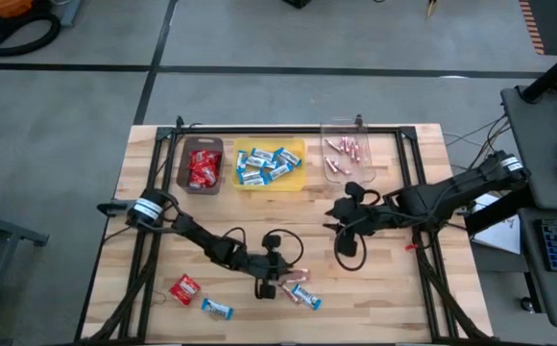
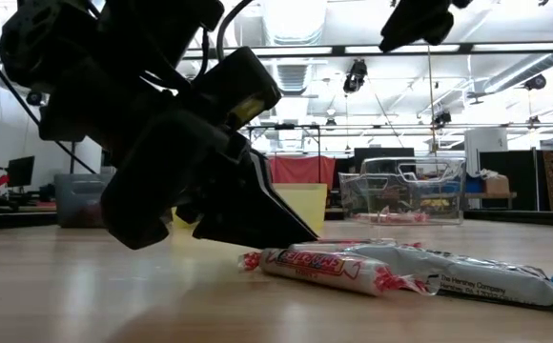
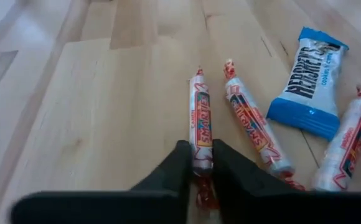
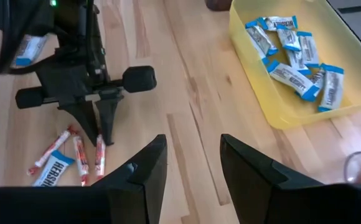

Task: Sort candy
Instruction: Put the orange candy into the transparent bin

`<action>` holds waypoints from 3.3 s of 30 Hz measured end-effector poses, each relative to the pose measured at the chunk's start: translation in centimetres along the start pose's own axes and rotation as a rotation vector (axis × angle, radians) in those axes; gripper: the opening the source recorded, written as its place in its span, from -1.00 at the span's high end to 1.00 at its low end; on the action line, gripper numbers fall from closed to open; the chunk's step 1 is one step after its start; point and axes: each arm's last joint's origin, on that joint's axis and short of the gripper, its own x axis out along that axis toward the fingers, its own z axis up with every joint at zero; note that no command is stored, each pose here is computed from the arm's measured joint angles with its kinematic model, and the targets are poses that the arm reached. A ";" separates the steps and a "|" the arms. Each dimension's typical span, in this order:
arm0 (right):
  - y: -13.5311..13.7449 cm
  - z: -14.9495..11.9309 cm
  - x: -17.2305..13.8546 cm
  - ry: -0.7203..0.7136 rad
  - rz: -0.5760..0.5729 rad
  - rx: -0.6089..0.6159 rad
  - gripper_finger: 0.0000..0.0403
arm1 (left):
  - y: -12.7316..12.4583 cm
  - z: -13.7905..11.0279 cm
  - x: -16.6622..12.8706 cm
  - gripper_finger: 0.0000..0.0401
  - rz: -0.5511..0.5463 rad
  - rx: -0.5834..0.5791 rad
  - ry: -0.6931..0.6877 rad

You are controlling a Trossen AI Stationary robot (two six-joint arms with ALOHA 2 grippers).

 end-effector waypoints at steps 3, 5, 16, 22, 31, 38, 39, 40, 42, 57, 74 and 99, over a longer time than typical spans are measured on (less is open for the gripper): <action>0.1 -1.0 1.0 -0.012 0.012 -0.026 0.30 | 0.1 0.1 -0.1 0.93 0.015 0.015 -0.002; 0.1 -1.8 1.9 -0.033 0.031 -0.046 0.32 | 0.2 0.2 -0.3 0.92 0.042 0.032 -0.001; 0.6 -6.6 6.7 -0.270 0.243 -0.151 0.29 | 1.7 2.5 -4.2 0.97 0.227 0.053 -0.091; 1.2 -7.5 9.1 -0.243 0.227 -0.165 0.19 | 2.1 4.6 -6.1 0.98 0.240 0.017 -0.177; 2.4 -6.5 11.2 -0.227 0.215 -0.209 0.10 | 2.2 5.0 -6.5 0.98 0.251 0.006 -0.195; 2.6 -6.3 11.8 -0.220 0.209 -0.215 0.33 | 2.1 5.5 -6.5 0.98 0.249 -0.007 -0.210; 2.5 -6.3 11.9 -0.218 0.207 -0.215 0.39 | 2.1 5.6 -6.5 0.98 0.249 -0.008 -0.213; 2.5 -6.3 11.9 -0.215 0.207 -0.216 0.46 | 2.1 5.7 -6.5 0.98 0.249 -0.010 -0.217; 2.5 -6.4 11.9 -0.210 0.205 -0.218 0.62 | 2.1 5.8 -6.5 0.98 0.249 -0.012 -0.220; 1.9 -6.3 11.9 -0.194 0.194 -0.226 0.93 | 2.1 5.8 -6.5 0.54 0.255 -0.015 -0.221; -6.3 1.1 7.2 0.272 -0.297 -0.116 0.95 | 2.6 6.8 -13.9 0.14 0.232 -0.169 0.014; -26.7 0.3 4.9 0.461 -0.300 0.581 0.10 | -3.2 3.8 -20.6 0.14 -0.076 -0.453 0.321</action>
